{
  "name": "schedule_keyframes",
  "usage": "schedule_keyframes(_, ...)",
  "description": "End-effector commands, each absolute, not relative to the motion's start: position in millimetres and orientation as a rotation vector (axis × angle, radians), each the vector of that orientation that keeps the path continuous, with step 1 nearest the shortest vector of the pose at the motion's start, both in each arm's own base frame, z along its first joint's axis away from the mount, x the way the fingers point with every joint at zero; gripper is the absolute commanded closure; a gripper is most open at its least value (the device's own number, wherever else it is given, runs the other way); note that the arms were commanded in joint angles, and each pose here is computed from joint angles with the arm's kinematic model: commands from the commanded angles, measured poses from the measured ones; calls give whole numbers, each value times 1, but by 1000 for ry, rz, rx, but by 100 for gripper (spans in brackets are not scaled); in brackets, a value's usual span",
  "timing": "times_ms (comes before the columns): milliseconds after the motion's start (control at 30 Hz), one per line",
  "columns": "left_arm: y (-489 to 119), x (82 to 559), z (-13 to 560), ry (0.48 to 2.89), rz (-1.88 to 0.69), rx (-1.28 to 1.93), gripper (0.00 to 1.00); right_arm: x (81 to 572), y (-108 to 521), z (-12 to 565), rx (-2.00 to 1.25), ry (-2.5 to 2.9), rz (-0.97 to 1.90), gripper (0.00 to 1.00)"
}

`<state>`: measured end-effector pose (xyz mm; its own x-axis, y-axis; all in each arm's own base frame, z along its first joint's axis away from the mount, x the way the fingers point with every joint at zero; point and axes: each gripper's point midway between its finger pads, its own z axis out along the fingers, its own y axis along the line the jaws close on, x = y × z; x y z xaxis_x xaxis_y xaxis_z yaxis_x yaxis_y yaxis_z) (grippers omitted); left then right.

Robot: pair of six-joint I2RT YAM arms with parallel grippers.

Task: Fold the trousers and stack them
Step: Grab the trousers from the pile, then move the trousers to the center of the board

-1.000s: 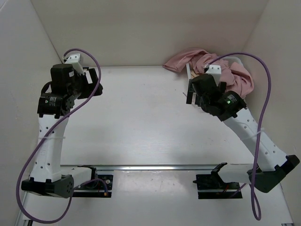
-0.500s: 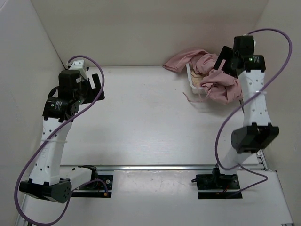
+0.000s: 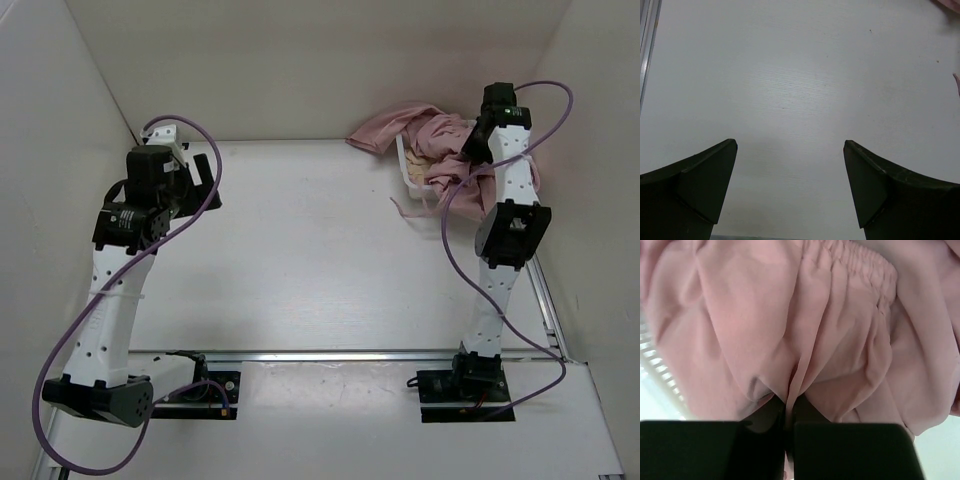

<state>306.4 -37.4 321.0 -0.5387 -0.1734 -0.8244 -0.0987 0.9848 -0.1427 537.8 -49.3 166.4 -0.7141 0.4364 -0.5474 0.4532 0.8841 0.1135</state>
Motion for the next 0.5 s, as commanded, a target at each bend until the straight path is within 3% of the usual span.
schedule_keyframes(0, -34, 304, 338, 2111, -81, -184, 1, 543, -26, 272, 593, 2230, 128, 100)
schedule_keyframes(167, -37, 302, 341, 2101, -106, -201, 1, 498, 53, 431, 273, 1905, 295, 100)
schedule_keyframes(200, -38, 296, 343, 2101, -121, -193, 1, 472, 65, 484, 214, 1775, 340, 100)
schedule_keyframes(267, -37, 292, 351, 2036, -149, -236, 1, 430, 94, 536, 150, 1659, 486, 97)
schedule_keyframes(400, -25, 278, 383, 1931, -127, -294, 1, 370, 136, 586, 38, 1549, 709, 100)
schedule_keyframes(467, -20, 276, 384, 1952, -98, -320, 1, 351, 168, 582, -63, 1567, 763, 100)
